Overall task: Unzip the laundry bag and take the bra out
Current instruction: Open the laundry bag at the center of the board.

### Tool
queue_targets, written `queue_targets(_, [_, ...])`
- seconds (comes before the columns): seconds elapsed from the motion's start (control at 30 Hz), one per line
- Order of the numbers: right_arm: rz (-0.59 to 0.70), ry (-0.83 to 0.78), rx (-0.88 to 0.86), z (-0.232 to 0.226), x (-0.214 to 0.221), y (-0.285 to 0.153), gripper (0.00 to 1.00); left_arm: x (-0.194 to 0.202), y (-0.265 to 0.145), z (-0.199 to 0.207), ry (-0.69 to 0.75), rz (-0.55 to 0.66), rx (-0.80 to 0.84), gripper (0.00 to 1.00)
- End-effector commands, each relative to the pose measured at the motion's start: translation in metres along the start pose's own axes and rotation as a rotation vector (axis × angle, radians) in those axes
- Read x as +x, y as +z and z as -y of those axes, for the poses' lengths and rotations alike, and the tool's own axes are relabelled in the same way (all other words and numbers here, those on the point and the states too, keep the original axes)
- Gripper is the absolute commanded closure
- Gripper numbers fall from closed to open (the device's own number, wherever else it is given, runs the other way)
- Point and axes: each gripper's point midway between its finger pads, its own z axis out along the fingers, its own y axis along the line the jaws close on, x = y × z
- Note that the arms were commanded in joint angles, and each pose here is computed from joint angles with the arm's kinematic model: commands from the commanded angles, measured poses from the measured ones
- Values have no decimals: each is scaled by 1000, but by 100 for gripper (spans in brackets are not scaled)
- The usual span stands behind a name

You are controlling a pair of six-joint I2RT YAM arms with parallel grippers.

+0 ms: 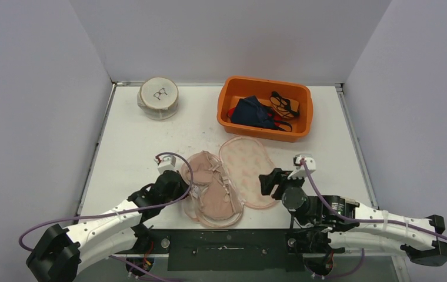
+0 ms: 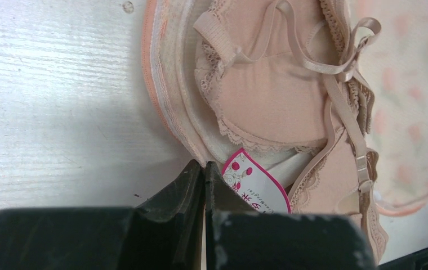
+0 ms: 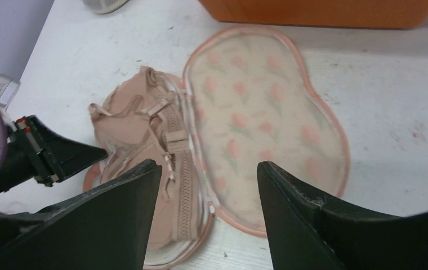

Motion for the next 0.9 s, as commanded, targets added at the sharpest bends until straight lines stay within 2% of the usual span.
queue_targets(0.0, [-31, -127, -169, -63, -9, 4, 35, 2, -9, 13, 27, -31, 76, 100])
queue_targets(0.1, [-66, -204, -168, -80, 11, 21, 34, 1, -12, 13, 27, -23, 86, 100])
queue_targets(0.2, [-71, -212, -139, -82, 33, 45, 34, -4, -11, 17, 28, -10, 92, 100])
queue_targets(0.37, [-138, -102, -70, -39, 74, 84, 35, -11, -1, 27, 54, -15, 76, 100])
queue_targets(0.73, [-213, 5, -25, 18, 116, 65, 35, -9, 25, 37, 105, -48, 45, 100])
queue_targets(0.87, [-253, 60, -15, 33, 135, 56, 35, -17, 33, 53, 132, -41, 77, 100])
